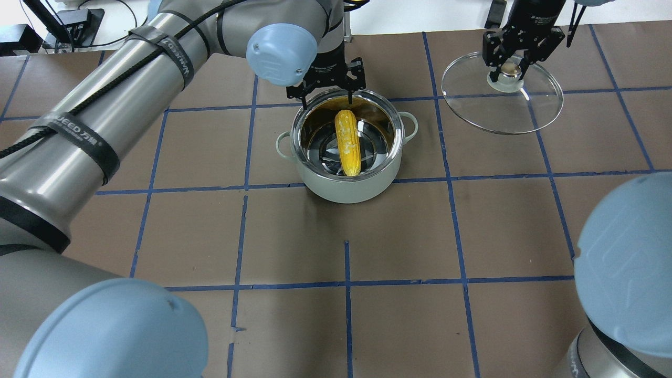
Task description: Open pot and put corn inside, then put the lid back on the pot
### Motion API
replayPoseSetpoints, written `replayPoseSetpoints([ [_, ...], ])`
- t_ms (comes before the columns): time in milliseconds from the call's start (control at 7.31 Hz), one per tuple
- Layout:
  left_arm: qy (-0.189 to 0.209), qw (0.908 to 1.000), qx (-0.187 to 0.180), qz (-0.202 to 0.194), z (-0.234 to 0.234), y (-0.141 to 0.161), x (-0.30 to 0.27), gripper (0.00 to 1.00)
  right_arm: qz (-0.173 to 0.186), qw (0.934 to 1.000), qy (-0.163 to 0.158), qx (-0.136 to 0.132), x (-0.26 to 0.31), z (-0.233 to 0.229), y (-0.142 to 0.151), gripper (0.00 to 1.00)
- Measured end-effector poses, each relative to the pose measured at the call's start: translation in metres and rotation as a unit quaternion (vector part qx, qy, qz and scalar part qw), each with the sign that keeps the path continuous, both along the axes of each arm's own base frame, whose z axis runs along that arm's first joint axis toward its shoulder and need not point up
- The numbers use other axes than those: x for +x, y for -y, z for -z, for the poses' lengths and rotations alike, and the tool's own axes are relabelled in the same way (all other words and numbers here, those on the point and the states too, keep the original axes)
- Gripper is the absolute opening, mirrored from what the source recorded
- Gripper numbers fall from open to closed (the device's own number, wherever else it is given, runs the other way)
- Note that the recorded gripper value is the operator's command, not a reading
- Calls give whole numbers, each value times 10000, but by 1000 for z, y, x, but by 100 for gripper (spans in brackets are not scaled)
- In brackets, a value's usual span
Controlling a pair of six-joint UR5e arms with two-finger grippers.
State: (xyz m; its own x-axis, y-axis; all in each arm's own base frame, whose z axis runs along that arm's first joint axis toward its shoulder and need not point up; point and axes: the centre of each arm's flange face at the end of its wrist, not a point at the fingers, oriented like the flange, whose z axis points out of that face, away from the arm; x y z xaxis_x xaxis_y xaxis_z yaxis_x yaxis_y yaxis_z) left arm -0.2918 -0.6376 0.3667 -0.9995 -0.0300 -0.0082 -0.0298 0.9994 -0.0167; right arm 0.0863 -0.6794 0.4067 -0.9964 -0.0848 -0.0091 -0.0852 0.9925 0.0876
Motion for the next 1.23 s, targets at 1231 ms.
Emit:
replayPoseSetpoints([
  [1231, 339, 9988, 317, -159, -50, -128, 170, 100, -140, 9982, -39, -590, 274, 33, -85, 9],
])
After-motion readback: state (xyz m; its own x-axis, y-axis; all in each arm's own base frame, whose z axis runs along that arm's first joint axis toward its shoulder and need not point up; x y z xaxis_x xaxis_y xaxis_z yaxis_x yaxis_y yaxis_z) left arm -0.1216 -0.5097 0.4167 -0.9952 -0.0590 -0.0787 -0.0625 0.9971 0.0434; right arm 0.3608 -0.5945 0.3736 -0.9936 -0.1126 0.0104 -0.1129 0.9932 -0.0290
